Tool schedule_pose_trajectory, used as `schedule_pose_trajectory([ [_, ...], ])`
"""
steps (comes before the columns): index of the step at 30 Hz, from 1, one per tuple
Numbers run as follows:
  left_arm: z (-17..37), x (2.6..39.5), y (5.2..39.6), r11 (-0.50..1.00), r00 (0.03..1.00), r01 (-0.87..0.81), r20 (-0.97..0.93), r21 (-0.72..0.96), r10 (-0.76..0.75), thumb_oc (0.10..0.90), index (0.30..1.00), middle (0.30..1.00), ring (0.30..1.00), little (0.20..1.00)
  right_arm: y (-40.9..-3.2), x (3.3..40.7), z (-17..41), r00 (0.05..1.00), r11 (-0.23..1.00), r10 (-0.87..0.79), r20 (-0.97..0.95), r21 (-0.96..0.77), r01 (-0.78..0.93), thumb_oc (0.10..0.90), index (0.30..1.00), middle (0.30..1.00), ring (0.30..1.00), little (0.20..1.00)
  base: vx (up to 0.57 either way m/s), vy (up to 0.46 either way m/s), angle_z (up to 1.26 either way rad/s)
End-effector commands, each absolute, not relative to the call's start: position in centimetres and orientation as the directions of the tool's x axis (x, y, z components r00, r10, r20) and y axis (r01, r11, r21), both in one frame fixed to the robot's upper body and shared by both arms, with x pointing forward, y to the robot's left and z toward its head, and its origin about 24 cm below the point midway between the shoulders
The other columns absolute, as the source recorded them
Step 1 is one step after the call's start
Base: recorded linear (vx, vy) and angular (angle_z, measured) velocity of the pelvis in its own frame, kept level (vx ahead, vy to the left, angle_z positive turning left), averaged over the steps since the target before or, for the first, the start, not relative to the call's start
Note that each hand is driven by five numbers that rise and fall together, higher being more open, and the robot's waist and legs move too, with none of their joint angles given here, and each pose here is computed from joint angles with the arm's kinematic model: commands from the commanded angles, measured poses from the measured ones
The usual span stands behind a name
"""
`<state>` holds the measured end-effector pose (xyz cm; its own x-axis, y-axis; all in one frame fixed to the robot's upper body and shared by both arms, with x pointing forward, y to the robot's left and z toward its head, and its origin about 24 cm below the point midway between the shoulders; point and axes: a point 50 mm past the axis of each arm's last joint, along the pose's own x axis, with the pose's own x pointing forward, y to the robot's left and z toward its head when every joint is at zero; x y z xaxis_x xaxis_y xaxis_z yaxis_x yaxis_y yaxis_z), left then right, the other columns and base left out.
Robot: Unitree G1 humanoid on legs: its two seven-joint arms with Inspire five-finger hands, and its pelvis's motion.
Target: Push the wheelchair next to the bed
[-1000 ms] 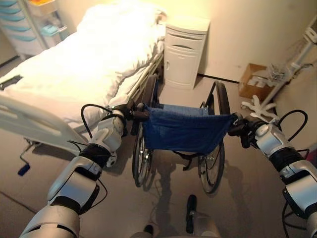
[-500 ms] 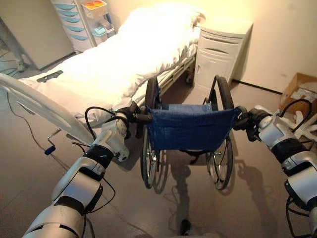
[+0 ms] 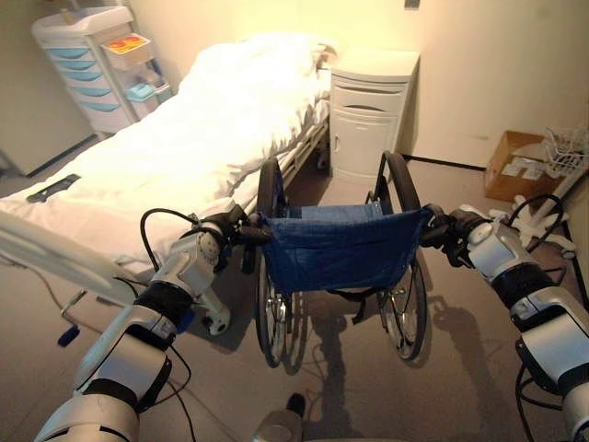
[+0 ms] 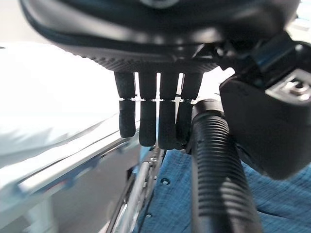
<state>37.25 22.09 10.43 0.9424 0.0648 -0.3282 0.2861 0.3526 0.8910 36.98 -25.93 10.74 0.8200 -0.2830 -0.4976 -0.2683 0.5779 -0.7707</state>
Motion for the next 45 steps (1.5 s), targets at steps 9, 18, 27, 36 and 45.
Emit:
schedule_pose_trajectory([
  [9, 6.6, 35.9, 25.2, 0.292, 0.883, 0.337, -0.408, 0.895, 0.231, 0.400, 0.300, 0.300, 0.300, 0.300, -18.5, 37.8, 8.7, 0.879, 0.655, 0.073, -0.471, -0.642, -0.399, 0.400, 0.300, 0.300, 0.300, 0.300, 0.08, 0.135, -0.41],
  [18, 6.2, 35.7, 25.5, 0.328, 0.896, 0.273, -0.363, 0.904, 0.255, 0.400, 0.300, 0.300, 0.300, 0.300, -15.5, 38.8, 9.5, 0.913, 0.689, 0.152, -0.378, -0.622, -0.372, 0.400, 0.300, 0.300, 0.300, 0.300, 0.01, 0.035, -0.22],
  [27, 5.3, 34.9, 25.9, 0.317, 0.881, 0.260, -0.359, 0.912, 0.308, 0.800, 0.900, 0.900, 0.900, 0.900, -14.2, 39.7, 11.4, 0.945, 0.698, 0.162, -0.285, -0.644, -0.314, 0.800, 0.900, 0.900, 0.900, 0.900, -0.02, -0.053, -0.39],
  [36, 5.8, 35.1, 26.0, 0.283, 0.897, 0.260, -0.339, 0.923, 0.285, 0.800, 0.900, 0.900, 0.900, 0.900, -16.1, 40.0, 11.6, 0.932, 0.719, 0.111, -0.344, -0.620, -0.314, 0.800, 0.900, 0.900, 0.900, 0.900, 0.01, -0.063, 0.01],
  [45, 5.6, 34.4, 25.8, 0.614, 0.886, 0.236, -0.427, 0.753, 0.183, 0.800, 0.900, 0.900, 0.900, 0.900, -17.6, 39.8, 13.8, 0.925, 0.757, 0.125, -0.359, -0.568, -0.323, 0.800, 0.900, 0.900, 0.900, 0.900, -0.02, -0.032, 0.07],
])
